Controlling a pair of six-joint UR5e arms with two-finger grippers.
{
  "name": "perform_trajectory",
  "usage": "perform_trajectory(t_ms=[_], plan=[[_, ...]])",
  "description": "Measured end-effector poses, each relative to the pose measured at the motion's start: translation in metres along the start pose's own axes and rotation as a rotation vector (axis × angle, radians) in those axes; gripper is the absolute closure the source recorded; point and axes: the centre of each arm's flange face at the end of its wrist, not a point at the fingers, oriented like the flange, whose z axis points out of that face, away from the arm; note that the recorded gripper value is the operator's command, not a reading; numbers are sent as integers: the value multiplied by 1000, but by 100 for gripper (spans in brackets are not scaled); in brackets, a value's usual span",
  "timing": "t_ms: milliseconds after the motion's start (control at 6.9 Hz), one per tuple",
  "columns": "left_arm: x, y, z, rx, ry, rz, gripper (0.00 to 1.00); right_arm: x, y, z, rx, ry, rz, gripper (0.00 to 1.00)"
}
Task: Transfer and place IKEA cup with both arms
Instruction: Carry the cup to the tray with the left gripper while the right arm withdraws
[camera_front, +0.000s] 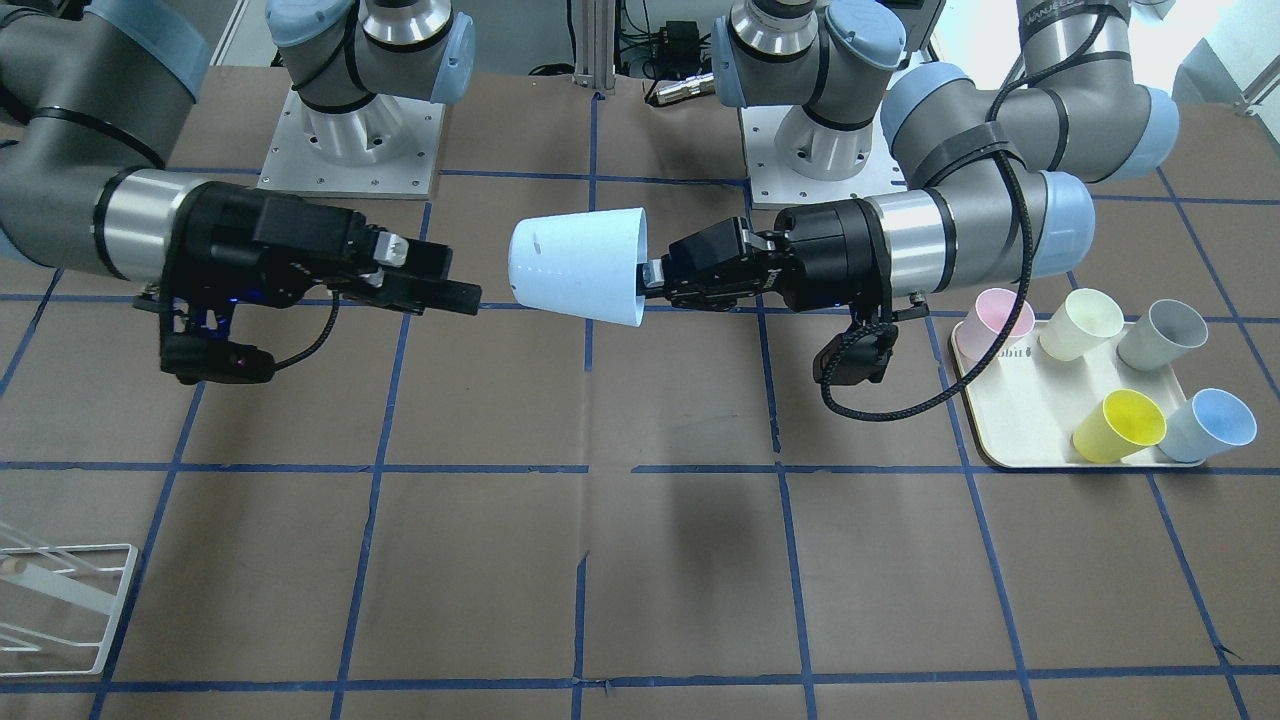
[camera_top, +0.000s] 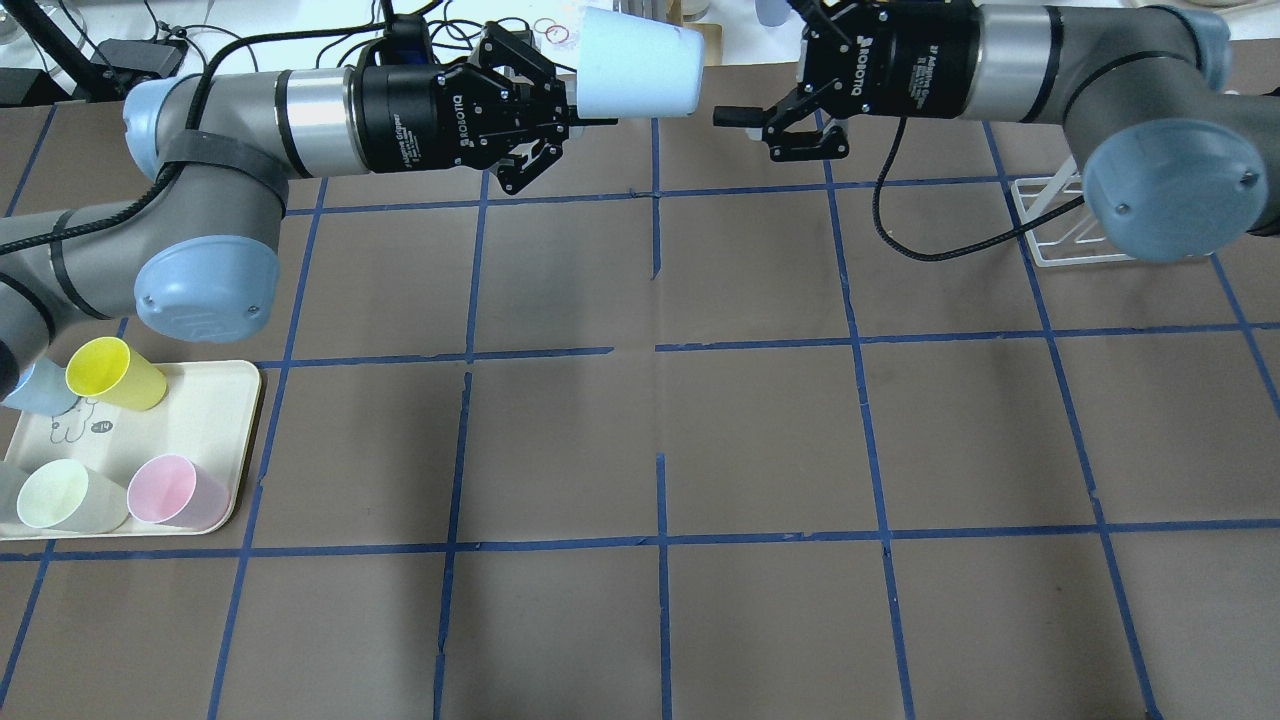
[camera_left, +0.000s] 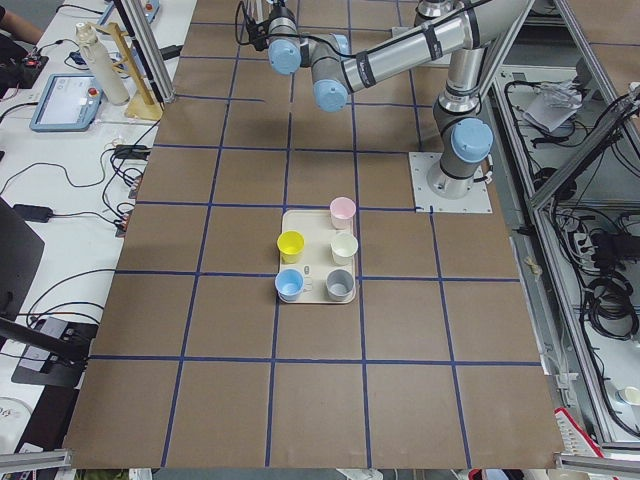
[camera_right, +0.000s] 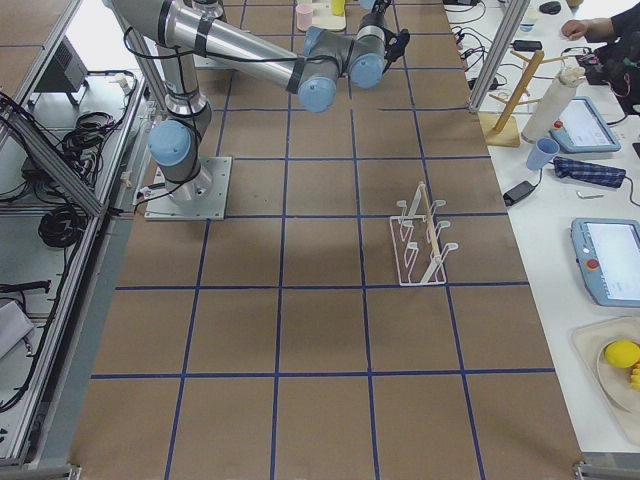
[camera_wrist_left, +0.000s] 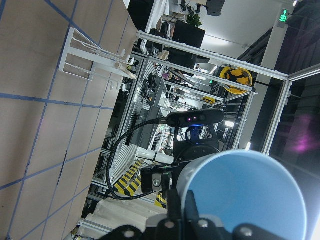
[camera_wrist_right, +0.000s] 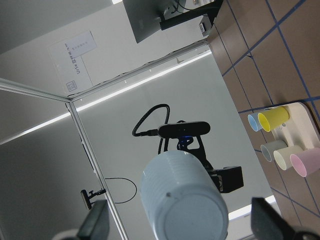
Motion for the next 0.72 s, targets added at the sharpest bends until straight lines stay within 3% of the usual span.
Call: perform_trajectory(t_ms=[145,290,580,725], plan=[[0,-1,-11,48,-69,9,100,-3,-7,-21,47,51,-10,0],[-5,-3,-21,117,-199,26,100,-8,-8,-32,85,157,-31,0],[-19,-9,-50,276,-581,124,100,-27,9,-45,182,414,-46,0],[-32,-12,-69,313,-817,209,100,-37,30,-51,243,528,-49,0]])
